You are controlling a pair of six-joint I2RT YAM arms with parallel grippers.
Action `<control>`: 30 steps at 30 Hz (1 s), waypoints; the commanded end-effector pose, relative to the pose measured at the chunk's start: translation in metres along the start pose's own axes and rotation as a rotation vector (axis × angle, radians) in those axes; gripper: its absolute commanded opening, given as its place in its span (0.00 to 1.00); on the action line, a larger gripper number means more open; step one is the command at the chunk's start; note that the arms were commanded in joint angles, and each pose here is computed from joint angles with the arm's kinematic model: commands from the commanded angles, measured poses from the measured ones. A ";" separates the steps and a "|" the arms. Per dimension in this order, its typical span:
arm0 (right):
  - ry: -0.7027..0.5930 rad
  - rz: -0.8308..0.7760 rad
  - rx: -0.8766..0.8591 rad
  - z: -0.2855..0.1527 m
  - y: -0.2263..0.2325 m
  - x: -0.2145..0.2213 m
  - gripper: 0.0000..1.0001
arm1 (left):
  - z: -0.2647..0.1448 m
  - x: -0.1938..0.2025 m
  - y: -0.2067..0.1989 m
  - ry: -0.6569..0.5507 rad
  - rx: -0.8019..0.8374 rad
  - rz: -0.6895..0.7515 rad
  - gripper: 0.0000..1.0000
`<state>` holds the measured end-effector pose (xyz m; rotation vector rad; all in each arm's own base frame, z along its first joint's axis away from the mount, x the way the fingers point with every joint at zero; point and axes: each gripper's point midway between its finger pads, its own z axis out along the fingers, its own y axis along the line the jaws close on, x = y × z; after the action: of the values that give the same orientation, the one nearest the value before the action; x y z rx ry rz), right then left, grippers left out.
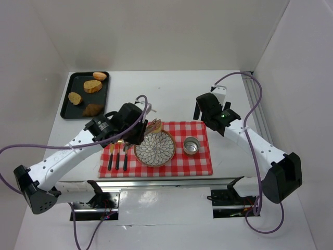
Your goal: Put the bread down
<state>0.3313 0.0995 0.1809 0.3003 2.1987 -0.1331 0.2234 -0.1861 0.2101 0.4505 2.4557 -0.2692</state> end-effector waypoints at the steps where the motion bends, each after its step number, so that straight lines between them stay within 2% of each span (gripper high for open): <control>1: -0.068 0.043 0.000 -0.018 -0.003 -0.027 1.00 | -0.014 0.000 -0.016 -0.034 0.025 0.023 0.39; 7: -0.062 0.038 0.004 -0.018 -0.004 -0.025 1.00 | -0.004 0.032 -0.051 0.050 0.058 0.085 0.40; 11: -0.057 0.037 -0.004 -0.018 -0.003 -0.024 1.00 | -0.001 0.044 -0.058 0.066 0.046 0.095 0.42; 19: -0.054 0.042 -0.024 -0.018 0.001 -0.024 1.00 | 0.005 0.061 -0.058 0.113 0.050 0.096 0.61; 20: -0.054 0.042 -0.024 -0.018 0.001 -0.024 1.00 | 0.005 0.061 -0.058 0.113 0.050 0.096 0.64; 24: -0.054 0.042 -0.024 -0.018 0.001 -0.024 1.00 | 0.001 0.054 -0.059 0.097 0.049 0.093 0.64; 30: -0.054 0.042 -0.024 -0.018 0.001 -0.024 1.00 | -0.025 0.015 -0.034 -0.004 -0.043 0.037 0.63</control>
<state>0.3286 0.0968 0.1844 0.3020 2.1976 -0.1411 0.1659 -0.2156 0.1885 0.5940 2.5245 -0.2152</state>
